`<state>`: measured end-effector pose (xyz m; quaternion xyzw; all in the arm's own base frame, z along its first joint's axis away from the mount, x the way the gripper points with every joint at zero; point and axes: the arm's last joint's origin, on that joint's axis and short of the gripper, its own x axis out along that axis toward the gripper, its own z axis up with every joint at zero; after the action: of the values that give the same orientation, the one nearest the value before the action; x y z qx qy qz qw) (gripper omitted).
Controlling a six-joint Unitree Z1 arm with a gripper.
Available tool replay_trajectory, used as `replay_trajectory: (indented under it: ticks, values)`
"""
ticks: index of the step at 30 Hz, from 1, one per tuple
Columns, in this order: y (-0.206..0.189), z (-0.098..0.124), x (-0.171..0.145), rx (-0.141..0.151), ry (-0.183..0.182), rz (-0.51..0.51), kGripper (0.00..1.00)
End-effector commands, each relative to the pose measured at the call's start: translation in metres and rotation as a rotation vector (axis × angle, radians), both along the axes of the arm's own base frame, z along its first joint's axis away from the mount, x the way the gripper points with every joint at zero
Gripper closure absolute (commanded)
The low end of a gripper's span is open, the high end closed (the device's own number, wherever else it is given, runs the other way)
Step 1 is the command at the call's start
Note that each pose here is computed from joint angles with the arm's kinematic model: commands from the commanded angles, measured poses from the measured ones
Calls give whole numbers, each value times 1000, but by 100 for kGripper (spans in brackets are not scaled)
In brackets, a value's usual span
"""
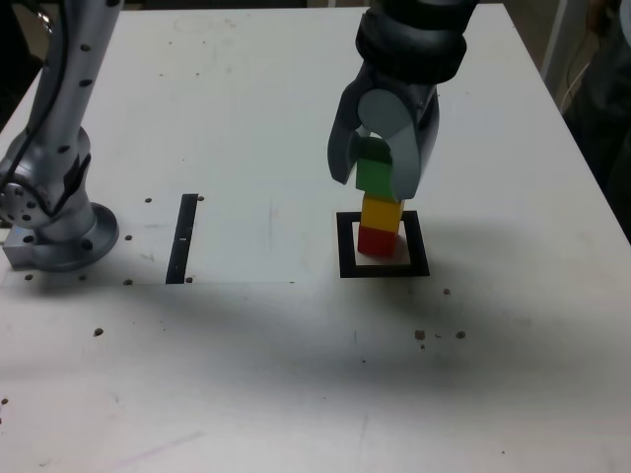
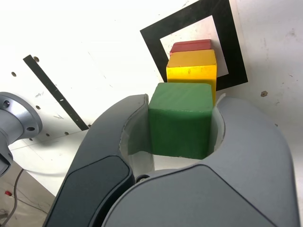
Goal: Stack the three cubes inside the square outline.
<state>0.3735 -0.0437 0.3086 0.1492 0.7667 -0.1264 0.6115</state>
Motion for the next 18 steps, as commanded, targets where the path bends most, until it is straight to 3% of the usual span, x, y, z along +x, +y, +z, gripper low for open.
replay_trajectory:
  ticks: [1, 10, 18]
  values:
    - [0, 1, -1, 4, 9, -5, 66]
    - [0, -4, 2, 6, 14, -10, 64]
    - [5, -12, 6, 7, 33, -5, 44]
